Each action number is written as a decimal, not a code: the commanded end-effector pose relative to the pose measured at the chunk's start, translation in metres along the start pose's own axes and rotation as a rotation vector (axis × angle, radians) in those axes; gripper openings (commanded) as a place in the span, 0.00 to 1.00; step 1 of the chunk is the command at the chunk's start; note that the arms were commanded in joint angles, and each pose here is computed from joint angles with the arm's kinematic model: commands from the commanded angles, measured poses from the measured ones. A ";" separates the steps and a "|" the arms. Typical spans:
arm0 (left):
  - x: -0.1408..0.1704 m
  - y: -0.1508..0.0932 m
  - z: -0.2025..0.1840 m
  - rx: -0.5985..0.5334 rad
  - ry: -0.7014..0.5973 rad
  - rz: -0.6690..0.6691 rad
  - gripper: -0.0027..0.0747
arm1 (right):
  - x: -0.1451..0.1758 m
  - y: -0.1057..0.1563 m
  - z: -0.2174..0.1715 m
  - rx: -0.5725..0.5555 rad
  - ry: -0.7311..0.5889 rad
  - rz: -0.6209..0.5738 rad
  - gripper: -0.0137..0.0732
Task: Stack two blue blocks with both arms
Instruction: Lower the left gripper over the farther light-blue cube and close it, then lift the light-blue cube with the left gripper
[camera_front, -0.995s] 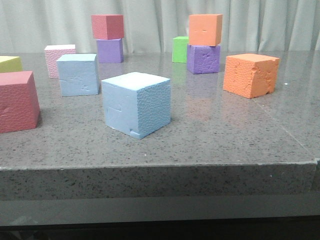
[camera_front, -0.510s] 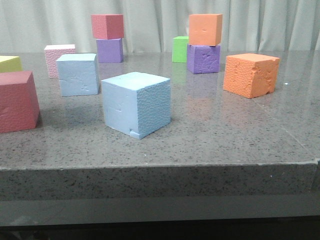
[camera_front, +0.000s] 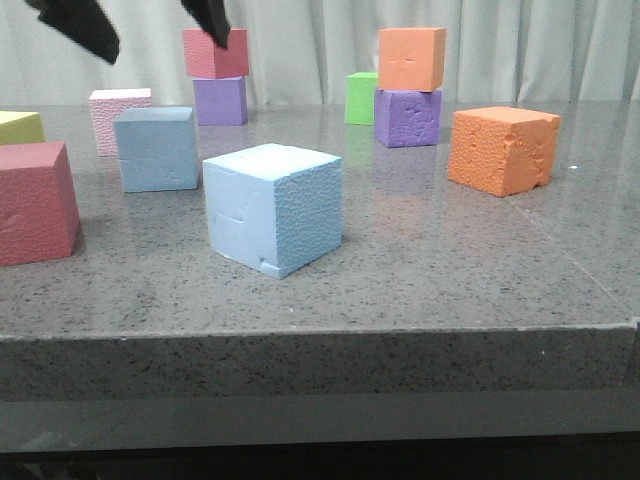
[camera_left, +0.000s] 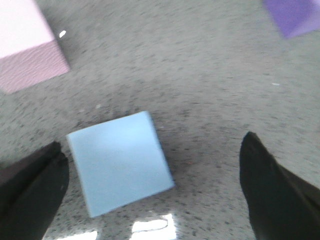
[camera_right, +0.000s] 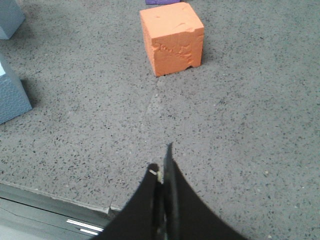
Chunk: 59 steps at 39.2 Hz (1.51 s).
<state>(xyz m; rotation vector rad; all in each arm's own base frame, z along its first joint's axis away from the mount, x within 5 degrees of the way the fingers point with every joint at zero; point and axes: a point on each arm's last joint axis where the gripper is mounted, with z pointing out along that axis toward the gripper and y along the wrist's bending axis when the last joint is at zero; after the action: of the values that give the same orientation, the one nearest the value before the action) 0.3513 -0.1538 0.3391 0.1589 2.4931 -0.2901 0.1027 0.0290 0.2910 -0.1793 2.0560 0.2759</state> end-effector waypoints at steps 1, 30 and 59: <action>-0.016 0.003 -0.018 0.014 -0.071 -0.061 0.90 | -0.014 0.000 -0.004 0.012 -0.096 -0.010 0.11; -0.010 0.003 0.034 -0.003 0.035 -0.086 0.80 | -0.014 0.000 -0.004 0.012 -0.096 -0.010 0.11; -0.023 -0.001 -0.049 0.036 -0.090 -0.036 0.49 | -0.014 0.000 -0.004 0.012 -0.097 -0.010 0.11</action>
<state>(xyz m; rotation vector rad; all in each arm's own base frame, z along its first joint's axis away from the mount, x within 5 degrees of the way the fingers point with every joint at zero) 0.3592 -0.1505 0.3485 0.1029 2.5342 -0.2999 0.1027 0.0290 0.2910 -0.1793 2.0560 0.2759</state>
